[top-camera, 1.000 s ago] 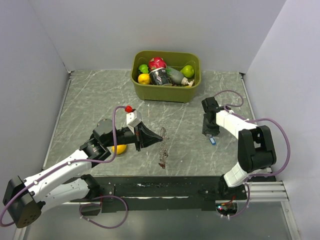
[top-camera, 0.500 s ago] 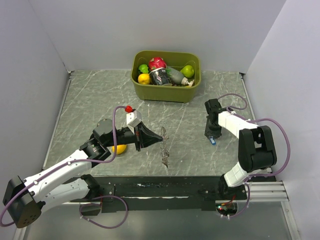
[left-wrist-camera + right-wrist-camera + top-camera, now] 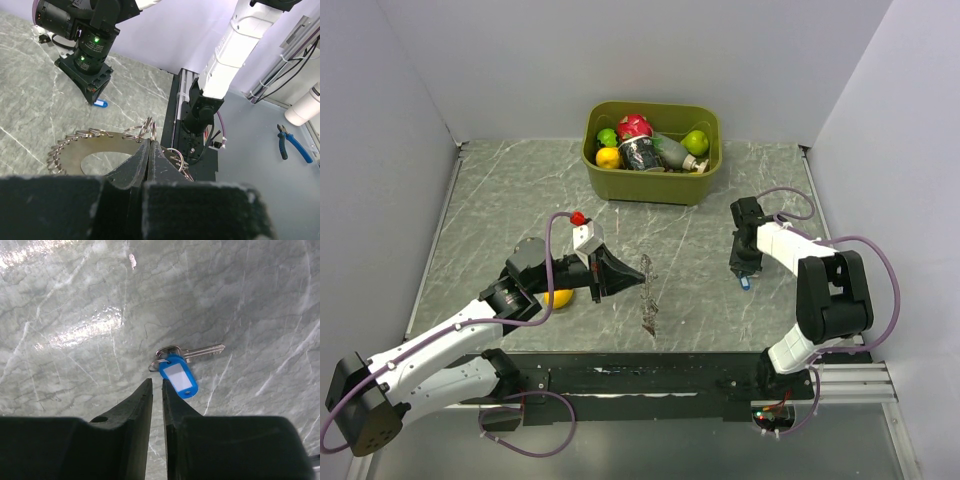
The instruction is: Put the keys on the keyring
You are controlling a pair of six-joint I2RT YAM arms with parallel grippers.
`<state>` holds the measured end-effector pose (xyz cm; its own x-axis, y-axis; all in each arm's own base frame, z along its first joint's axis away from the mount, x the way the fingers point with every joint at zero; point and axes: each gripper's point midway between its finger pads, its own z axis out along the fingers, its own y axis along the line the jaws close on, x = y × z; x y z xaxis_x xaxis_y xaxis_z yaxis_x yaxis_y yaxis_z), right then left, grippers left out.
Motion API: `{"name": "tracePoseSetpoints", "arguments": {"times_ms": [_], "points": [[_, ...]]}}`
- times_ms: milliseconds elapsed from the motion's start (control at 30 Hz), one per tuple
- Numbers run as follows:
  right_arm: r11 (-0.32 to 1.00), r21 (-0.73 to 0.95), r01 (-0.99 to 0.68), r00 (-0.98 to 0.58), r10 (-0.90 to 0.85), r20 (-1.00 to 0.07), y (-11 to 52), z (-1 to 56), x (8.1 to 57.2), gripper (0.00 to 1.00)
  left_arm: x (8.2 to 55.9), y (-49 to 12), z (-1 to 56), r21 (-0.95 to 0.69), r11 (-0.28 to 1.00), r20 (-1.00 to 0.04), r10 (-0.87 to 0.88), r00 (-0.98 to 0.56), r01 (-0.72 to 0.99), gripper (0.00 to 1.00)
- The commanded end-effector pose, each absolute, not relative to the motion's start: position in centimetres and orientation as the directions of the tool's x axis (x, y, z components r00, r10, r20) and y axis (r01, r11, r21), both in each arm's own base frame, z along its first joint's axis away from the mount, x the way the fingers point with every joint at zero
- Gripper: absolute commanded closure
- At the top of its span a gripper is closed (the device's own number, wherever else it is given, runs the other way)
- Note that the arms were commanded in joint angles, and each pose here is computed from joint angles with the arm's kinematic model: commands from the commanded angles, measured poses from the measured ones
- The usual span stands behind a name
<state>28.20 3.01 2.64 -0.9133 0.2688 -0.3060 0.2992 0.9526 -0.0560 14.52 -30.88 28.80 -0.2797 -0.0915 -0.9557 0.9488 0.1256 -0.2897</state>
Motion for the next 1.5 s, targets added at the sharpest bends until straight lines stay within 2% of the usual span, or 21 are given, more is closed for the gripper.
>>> {"name": "tracePoseSetpoints", "arguments": {"times_ms": [0, 100, 200, 233, 367, 533, 933, 1000, 1067, 1100, 1267, 1333, 1467], "points": [[0.95, -0.069, 0.305, -0.906, 0.268, -0.328, 2.5, 3.3, 29.0, 0.78, 13.9, -30.6, 31.9, -0.214, 0.097, -0.967, -0.164, -0.197, 0.972, 0.99], [0.953, -0.065, 0.297, -0.901, 0.257, -0.349, 2.4, 3.9, 29.2, 0.75, 14.0, -30.6, 31.9, -0.215, 0.095, -0.966, -0.164, -0.198, 0.972, 0.99], [0.958, -0.063, 0.279, -0.902, 0.239, -0.36, 2.5, 4.5, 29.7, 0.65, 14.0, -30.7, 31.7, -0.218, 0.093, -0.966, -0.16, -0.201, 0.972, 0.99], [0.958, -0.067, 0.279, -0.904, 0.238, -0.354, 2.5, 4.6, 29.9, 0.59, 14.0, -30.7, 31.8, -0.218, 0.093, -0.966, -0.161, -0.202, 0.972, 0.99], [0.961, -0.082, 0.264, -0.915, 0.223, -0.337, 2.8, 4.5, 30.3, 0.5, 14.0, -30.7, 31.8, -0.22, 0.092, -0.966, -0.161, -0.203, 0.971, 0.99], [0.958, -0.134, 0.252, -0.936, 0.206, -0.287, 2.6, 3.6, 30.2, 0.48, 14.0, -30.6, 32.0, -0.217, 0.096, -0.966, -0.164, -0.199, 0.971, 0.99], [0.964, -0.146, 0.224, -0.962, 0.194, -0.193, 3.0, 1.8, 29.6, 0.6, 14.0, -30.5, 32.1, -0.214, 0.098, -0.967, -0.165, -0.196, 0.972, 0.99], [0.966, -0.133, 0.22, -0.962, 0.192, -0.195, 3.2, 1.9, 29.7, 0.71, 14.0, -30.5, 32.1, -0.214, 0.1, -0.967, -0.165, -0.196, 0.972, 0.99], [0.968, -0.121, 0.219, -0.961, 0.193, -0.197, 3.3, 1.9, 29.7, 0.72, 14.0, -30.5, 32.0, -0.215, 0.102, -0.967, -0.163, -0.197, 0.971, 0.99], [0.971, -0.108, 0.212, -0.962, 0.188, -0.196, 3.6, 1.9, 29.6, 0.77, 14.0, -30.5, 32.1, -0.215, 0.104, -0.966, -0.166, -0.196, 0.971, 0.99], [0.976, -0.1, 0.191, -0.966, 0.169, -0.196, 4.0, 2.2, 29.5, 0.89, 14.0, -30.6, 31.9, -0.219, 0.1, -0.966, -0.159, -0.201, 0.971, 0.99], [0.98, -0.096, 0.175, -0.967, 0.153, -0.202, 4.4, 2.6, 29.5, 0.98, 14.1, -30.6, 32.0, -0.217, 0.101, -0.967, -0.161, -0.199, 0.971, 0.99], [0.983, -0.093, 0.155, -0.966, 0.132, -0.223, 5.0, 3.6, 29.4, 1.0, 14.2, -30.6, 31.9, -0.218, 0.105, -0.967, -0.158, -0.2, 0.97, 0.99]]}}
